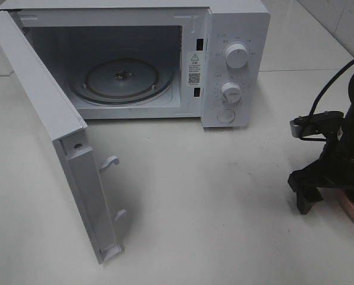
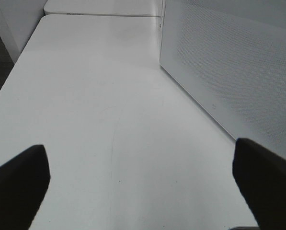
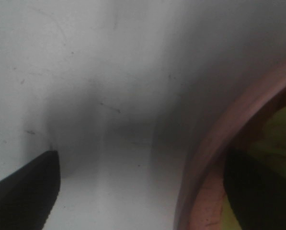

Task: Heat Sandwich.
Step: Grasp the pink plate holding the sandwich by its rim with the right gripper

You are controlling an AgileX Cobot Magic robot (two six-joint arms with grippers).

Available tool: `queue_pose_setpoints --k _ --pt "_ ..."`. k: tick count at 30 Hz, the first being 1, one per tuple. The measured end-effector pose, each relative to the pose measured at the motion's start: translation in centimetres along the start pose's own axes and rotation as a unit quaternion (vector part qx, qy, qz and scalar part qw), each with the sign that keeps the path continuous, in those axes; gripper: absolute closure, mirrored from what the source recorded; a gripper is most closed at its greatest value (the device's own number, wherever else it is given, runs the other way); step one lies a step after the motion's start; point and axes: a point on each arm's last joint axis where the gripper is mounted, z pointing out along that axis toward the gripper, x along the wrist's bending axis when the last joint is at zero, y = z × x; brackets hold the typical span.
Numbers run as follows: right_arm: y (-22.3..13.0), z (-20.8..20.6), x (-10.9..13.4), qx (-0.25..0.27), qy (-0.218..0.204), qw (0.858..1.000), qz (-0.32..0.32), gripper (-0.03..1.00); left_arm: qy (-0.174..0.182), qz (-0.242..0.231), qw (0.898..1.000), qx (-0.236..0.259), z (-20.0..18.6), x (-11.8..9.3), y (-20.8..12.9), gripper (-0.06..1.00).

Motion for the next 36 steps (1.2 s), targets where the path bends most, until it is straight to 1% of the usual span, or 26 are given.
queue_pose_setpoints --k 4,6,7,8,9,11,12,13,14,16,17,18,19,21,30,36 --pt "0.0 0.0 0.0 -0.001 -0.001 1.000 -0.001 0.12 0.000 0.000 1.000 0.000 0.0 0.0 0.0 -0.01" --pt "0.0 0.0 0.0 -0.001 -0.001 1.000 -0.002 0.18 0.000 0.000 1.000 0.000 0.0 0.0 0.0 -0.01" --pt "0.0 0.0 0.0 -0.001 -0.001 1.000 -0.002 0.18 0.000 0.000 1.000 0.000 0.0 0.0 0.0 -0.01" --pt "0.0 0.0 0.0 -0.001 -0.002 1.000 -0.003 0.21 0.000 0.000 1.000 0.000 0.0 0.0 0.0 -0.01" --pt "0.0 0.0 -0.1 -0.001 -0.006 1.000 -0.004 0.29 0.000 0.000 1.000 0.000 0.0 0.0 0.0 -0.01" --pt "0.0 0.0 -0.2 0.000 -0.013 1.000 -0.001 0.38 0.000 0.000 1.000 0.000 0.0 0.0 0.0 -0.01" --pt "0.0 0.0 -0.2 0.000 -0.013 1.000 -0.001 0.38 0.000 0.000 1.000 0.000 0.0 0.0 0.0 -0.01" --pt "0.0 0.0 -0.4 -0.001 -0.023 1.000 0.006 0.51 0.000 0.000 1.000 0.000 0.0 0.0 0.0 -0.01" --pt "0.0 0.0 -0.5 -0.001 -0.030 1.000 0.009 0.58 0.000 0.000 1.000 0.000 0.0 0.0 0.0 -0.01" --pt "0.0 0.0 -0.8 -0.002 -0.043 0.999 0.013 0.72 0.000 0.000 1.000 0.000 0.0 0.0 0.0 -0.01" --pt "0.0 0.0 -0.8 -0.002 -0.043 0.999 0.013 0.72 0.000 0.000 1.000 0.000 0.0 0.0 0.0 -0.01" --pt "0.0 0.0 -0.9 -0.002 -0.052 0.998 0.020 0.85 0.000 0.000 1.000 0.000 0.0 0.0 0.0 -0.01" --pt "-0.1 0.0 -1.0 0.001 -0.056 0.998 0.027 0.89 0.000 0.000 1.000 0.000 0.0 0.0 0.0 -0.01" --pt "-0.1 -0.1 -1.1 0.004 -0.062 0.998 0.028 0.92 0.000 0.000 1.000 0.000 0.0 0.0 0.0 -0.01" --pt "-0.1 -0.1 -1.2 0.003 -0.065 0.997 0.032 0.92 0.000 0.000 1.000 0.000 0.0 0.0 0.0 -0.01" --pt "-0.3 -0.1 -1.1 0.012 -0.071 0.997 0.029 0.93 0.000 0.000 1.000 0.000 0.0 0.0 0.0 -0.01"
